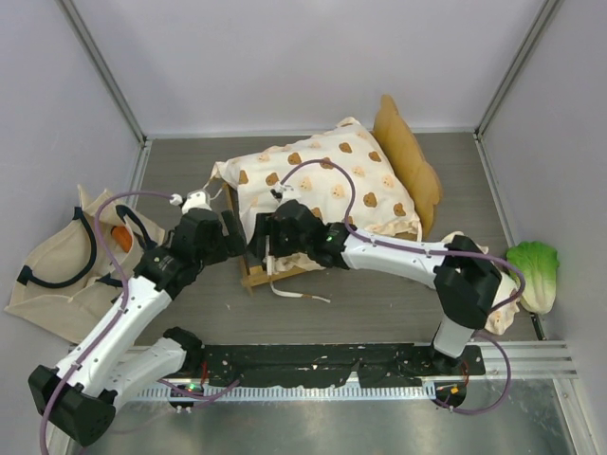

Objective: Set up the pet bed

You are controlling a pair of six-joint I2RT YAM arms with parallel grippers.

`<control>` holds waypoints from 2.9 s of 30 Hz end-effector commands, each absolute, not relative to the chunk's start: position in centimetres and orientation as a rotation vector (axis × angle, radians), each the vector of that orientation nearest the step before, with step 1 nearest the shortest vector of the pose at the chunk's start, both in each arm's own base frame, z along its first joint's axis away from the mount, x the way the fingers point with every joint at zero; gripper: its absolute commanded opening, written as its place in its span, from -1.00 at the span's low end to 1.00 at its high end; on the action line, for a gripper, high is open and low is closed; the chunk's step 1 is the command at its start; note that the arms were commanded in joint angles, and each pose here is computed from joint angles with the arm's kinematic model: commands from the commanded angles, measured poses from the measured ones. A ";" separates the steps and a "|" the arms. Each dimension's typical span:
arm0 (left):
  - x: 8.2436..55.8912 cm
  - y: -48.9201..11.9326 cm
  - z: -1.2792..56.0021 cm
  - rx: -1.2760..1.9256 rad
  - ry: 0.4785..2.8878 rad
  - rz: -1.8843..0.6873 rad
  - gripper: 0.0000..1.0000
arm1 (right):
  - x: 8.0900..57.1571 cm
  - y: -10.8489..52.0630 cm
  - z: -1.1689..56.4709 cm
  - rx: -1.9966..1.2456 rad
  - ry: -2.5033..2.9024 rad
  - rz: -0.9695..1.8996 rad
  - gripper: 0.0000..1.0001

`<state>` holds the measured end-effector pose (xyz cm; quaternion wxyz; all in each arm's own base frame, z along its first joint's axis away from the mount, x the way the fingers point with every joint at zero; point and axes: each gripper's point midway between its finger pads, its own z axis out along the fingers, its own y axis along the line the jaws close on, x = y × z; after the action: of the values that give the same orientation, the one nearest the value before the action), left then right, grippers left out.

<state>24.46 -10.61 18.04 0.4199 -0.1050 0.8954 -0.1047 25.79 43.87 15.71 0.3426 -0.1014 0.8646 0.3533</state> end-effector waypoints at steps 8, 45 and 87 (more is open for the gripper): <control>22.5 -12.9 13.7 -0.303 2.332 -0.470 0.66 | 16.8 34.8 18.7 -0.320 2.234 0.992 0.52; 28.6 -13.2 9.4 -0.275 2.438 -0.422 -1.00 | 25.4 36.8 2.1 -0.282 2.271 0.861 0.11; 27.4 -13.1 8.2 -0.247 2.481 -0.433 -1.00 | 25.3 34.9 -3.1 -0.135 2.313 0.705 -0.98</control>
<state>29.64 -10.91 9.78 0.3531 -0.1402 0.9174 -0.1189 27.45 37.73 2.25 0.4041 -0.0294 0.8471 0.3439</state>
